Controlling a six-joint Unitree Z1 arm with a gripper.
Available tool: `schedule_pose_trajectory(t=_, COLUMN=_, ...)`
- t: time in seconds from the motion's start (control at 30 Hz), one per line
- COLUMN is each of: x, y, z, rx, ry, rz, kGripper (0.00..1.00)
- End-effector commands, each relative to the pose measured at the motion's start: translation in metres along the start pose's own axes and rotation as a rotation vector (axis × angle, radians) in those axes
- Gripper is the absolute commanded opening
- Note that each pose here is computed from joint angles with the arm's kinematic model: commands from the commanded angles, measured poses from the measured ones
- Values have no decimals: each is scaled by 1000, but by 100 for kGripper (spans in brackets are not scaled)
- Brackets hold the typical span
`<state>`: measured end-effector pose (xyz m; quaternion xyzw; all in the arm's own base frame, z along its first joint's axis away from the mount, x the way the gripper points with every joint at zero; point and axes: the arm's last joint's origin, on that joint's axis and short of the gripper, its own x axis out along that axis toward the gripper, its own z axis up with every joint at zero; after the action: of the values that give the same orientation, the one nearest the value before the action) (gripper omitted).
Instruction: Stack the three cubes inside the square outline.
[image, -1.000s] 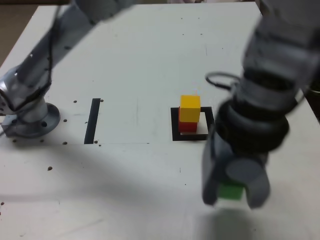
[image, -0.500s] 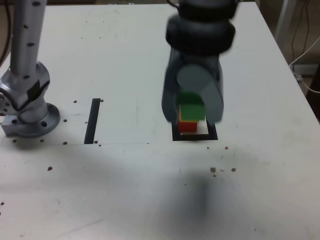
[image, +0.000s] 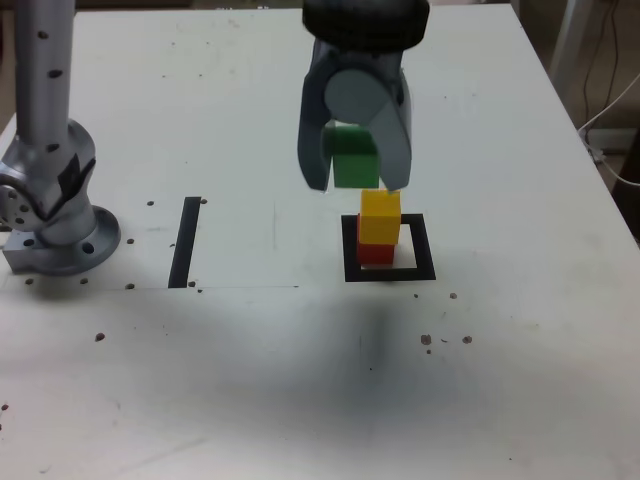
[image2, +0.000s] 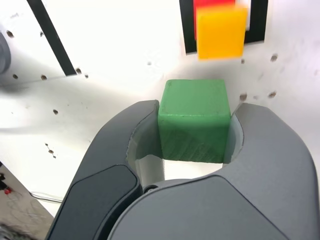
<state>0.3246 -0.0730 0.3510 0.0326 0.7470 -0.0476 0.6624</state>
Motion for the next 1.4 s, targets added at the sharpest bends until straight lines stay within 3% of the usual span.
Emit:
schedule_pose_trajectory(t=0.0, x=0, y=7, z=-4, rx=-2, ry=27, rz=3, kGripper=29)
schedule_pose_trajectory(t=0.43, x=13, y=33, z=14, rx=-9, ry=51, rz=-18, kGripper=29)
schedule_pose_trajectory(t=1.37, x=39, y=36, z=43, rx=9, ry=91, rz=-43, kGripper=30)
